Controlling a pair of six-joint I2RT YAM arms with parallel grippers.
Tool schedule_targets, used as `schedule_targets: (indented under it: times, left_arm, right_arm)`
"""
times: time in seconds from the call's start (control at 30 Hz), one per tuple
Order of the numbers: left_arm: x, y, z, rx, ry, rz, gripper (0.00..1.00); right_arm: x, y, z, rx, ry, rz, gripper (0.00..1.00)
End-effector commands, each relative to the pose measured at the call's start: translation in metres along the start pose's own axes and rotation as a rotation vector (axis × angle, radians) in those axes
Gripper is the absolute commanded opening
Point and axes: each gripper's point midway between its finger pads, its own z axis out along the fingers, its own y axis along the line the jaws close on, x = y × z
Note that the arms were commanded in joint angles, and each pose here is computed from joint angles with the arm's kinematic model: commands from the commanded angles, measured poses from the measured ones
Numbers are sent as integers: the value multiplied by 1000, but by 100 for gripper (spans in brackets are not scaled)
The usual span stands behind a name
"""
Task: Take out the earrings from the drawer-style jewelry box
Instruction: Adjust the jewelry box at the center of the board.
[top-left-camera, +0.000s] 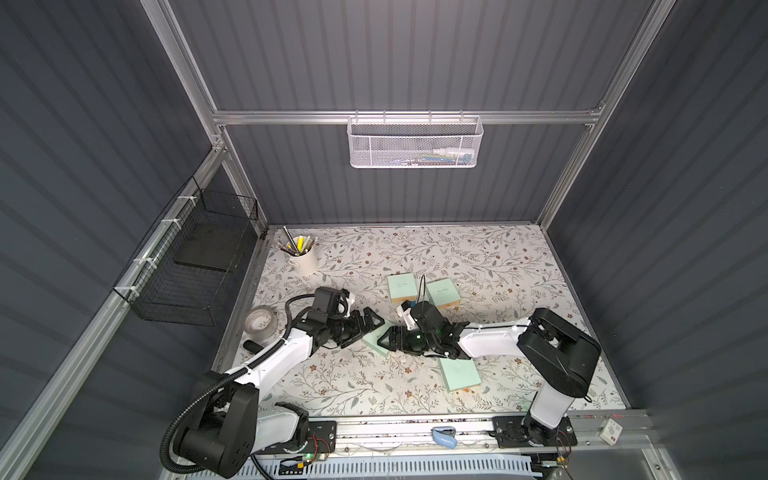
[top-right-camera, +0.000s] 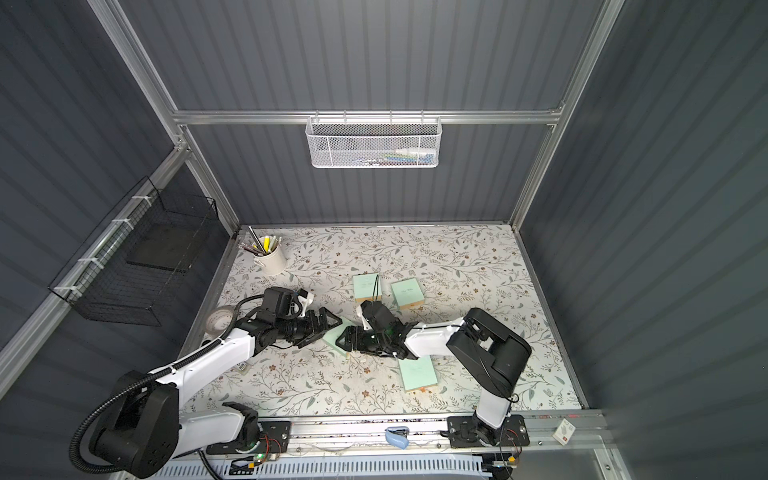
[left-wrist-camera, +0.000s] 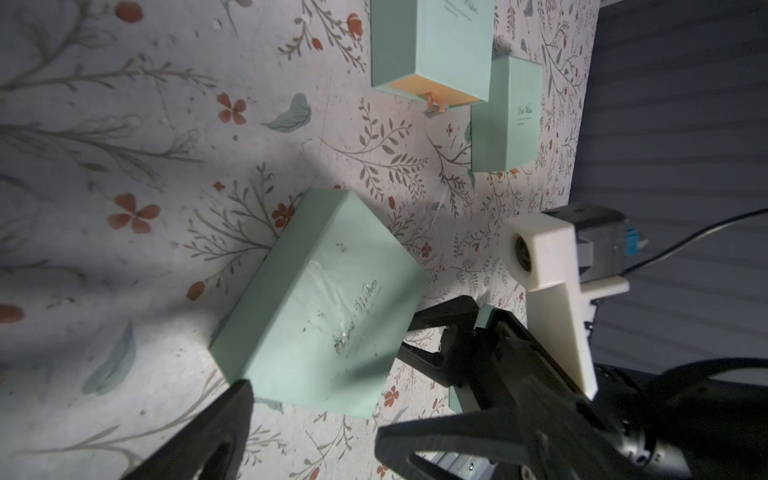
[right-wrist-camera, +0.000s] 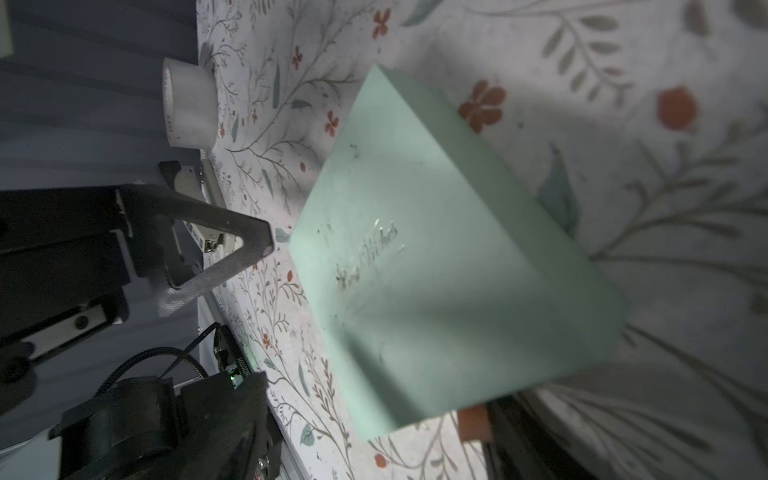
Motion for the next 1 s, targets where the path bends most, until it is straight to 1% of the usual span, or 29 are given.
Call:
schedule_targets:
  times: [0.0, 0.2, 0.27, 0.33, 0.4, 0.47, 0.53, 0.6, 0.77, 0.83, 0.87, 0.97]
  left_arm:
    - [-24, -4, -19, -43, -102, -18, 100]
    - [-43, -1, -41, -53, -170, -49, 100]
    - [-44, -5, -41, -32, -162, -44, 100]
    - [-42, -12, -39, 4, -135, -27, 99]
    - [-38, -19, -34, 54, -95, -4, 96]
    - [-35, -25, -29, 101, -66, 9, 87]
    - [-33, -26, -24, 123, -48, 11, 76]
    - [-30, -20, -19, 114, -27, -1, 64]
    - [-28, -6, -9, 80, -14, -35, 27]
    - [-27, 3, -5, 52, -14, -52, 11]
    - [-26, 6, -3, 42, -13, -60, 8]
    - [-23, 13, 4, 37, 2, -80, 5]
  right_arm:
    - [-10, 23, 10, -82, 2, -19, 79]
    - [-24, 40, 25, -141, -10, -29, 79]
    - [-26, 38, 24, -141, -28, -25, 79]
    - [-27, 33, 13, -127, -69, -24, 78]
    - [-24, 23, -2, -104, -96, -14, 78]
    - [-18, 12, -11, -81, -98, -2, 76]
    - [-11, 2, -13, -56, -81, 16, 70]
    - [-8, -7, -11, -43, -73, 36, 66]
    - [-13, -8, 0, -61, -63, 52, 55]
    - [-17, -7, 5, -62, -64, 52, 49]
    - [-19, -7, 5, -60, -67, 54, 48]
    - [-26, -9, 6, -57, -80, 59, 45]
